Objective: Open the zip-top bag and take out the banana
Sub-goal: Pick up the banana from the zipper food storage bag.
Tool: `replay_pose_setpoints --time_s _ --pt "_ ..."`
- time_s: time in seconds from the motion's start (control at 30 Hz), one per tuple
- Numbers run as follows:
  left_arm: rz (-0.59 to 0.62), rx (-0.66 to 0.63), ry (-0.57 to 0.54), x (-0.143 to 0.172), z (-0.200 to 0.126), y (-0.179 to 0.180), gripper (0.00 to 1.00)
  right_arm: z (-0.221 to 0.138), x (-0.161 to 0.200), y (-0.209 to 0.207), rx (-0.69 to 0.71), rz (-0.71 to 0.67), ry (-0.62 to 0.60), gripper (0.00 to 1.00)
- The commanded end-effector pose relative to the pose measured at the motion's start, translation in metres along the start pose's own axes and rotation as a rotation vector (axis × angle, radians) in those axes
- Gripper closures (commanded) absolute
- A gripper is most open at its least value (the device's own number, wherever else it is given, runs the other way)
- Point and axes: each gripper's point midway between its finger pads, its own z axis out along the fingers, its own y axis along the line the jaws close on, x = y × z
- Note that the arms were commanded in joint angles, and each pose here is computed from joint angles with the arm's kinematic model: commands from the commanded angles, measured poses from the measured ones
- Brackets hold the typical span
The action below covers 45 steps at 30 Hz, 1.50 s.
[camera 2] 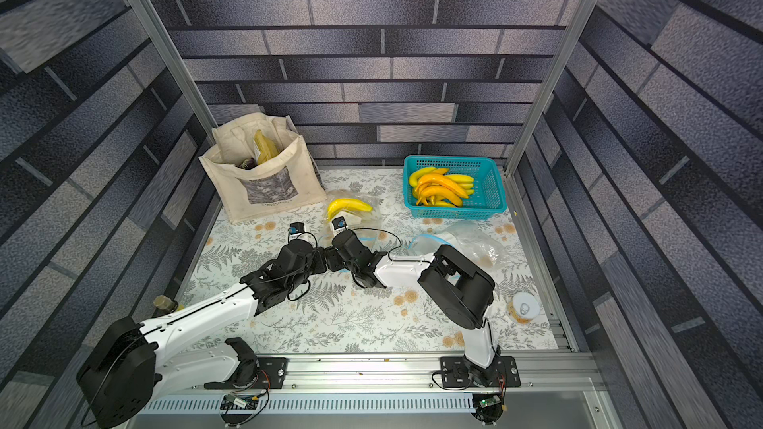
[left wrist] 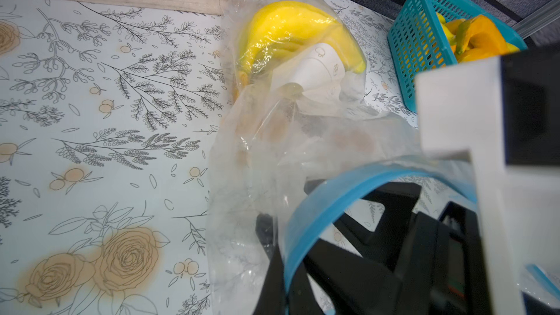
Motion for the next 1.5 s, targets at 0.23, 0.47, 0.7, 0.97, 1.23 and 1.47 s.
replay_pose_setpoints --time_s 0.23,0.47,0.7,0.97,1.23,1.47 --pt "-0.047 0.041 -0.039 -0.009 -0.005 -0.013 0.99 0.053 -0.017 0.003 -0.031 0.044 0.007 0.34" --pt "-0.083 0.065 -0.036 -0.002 -0.003 -0.016 0.99 0.075 -0.014 -0.008 0.006 0.093 0.011 0.28" --pt "-0.112 0.089 -0.022 0.003 0.001 -0.02 0.99 0.098 -0.018 -0.013 0.072 0.111 0.024 0.25" --pt "-0.155 0.133 -0.017 0.01 0.002 -0.026 0.99 0.13 -0.023 -0.024 0.151 0.134 0.024 0.24" --pt "-0.186 0.14 -0.031 0.012 0.0 -0.019 0.98 0.136 -0.021 0.013 -0.095 0.079 0.071 0.3" --pt "-0.213 0.174 -0.04 0.008 0.0 -0.023 0.98 0.136 -0.001 0.016 -0.136 0.044 0.154 0.29"
